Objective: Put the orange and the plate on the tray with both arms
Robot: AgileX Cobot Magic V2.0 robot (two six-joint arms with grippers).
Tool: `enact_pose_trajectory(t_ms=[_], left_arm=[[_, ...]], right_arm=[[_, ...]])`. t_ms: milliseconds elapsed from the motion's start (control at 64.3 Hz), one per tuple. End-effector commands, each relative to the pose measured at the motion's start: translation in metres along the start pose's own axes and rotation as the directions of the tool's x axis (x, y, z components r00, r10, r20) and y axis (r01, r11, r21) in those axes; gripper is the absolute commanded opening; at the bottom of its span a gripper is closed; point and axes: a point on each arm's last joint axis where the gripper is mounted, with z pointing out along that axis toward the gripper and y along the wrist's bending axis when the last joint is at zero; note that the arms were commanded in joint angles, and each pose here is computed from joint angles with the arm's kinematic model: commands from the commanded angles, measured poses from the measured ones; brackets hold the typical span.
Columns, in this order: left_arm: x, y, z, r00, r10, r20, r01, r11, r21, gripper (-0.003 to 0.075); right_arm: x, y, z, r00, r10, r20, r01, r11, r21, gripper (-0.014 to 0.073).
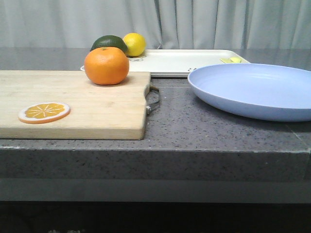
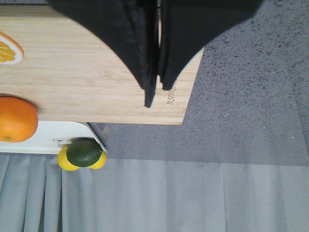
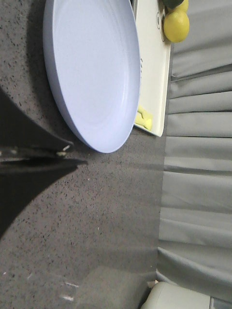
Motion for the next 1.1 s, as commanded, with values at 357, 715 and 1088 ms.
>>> enact_pose_trajectory(t_ms=[357, 715, 1088], left_arm=[[-0.007, 0.000, -0.002, 0.995, -0.009, 0.096, 0.009, 1.000, 0.001, -0.0017], [-0.009, 0.000, -0.002, 0.993, -0.009, 0.116, 0.009, 1.000, 0.001, -0.0017], [-0.048, -0.001, -0.010, 0.975, -0.041, 0.219, 0.039, 0.999, 0.013, -0.0017]], right_arm=[[-0.011, 0.000, -0.003, 0.993, -0.016, 0.117, 0.015, 1.000, 0.005, -0.0068], [-0.014, 0.000, -0.003, 0.989, -0.017, 0.147, 0.016, 1.000, 0.006, -0.0068], [-0.042, -0.001, -0.008, 0.983, -0.017, 0.181, 0.016, 1.000, 0.006, -0.0068]])
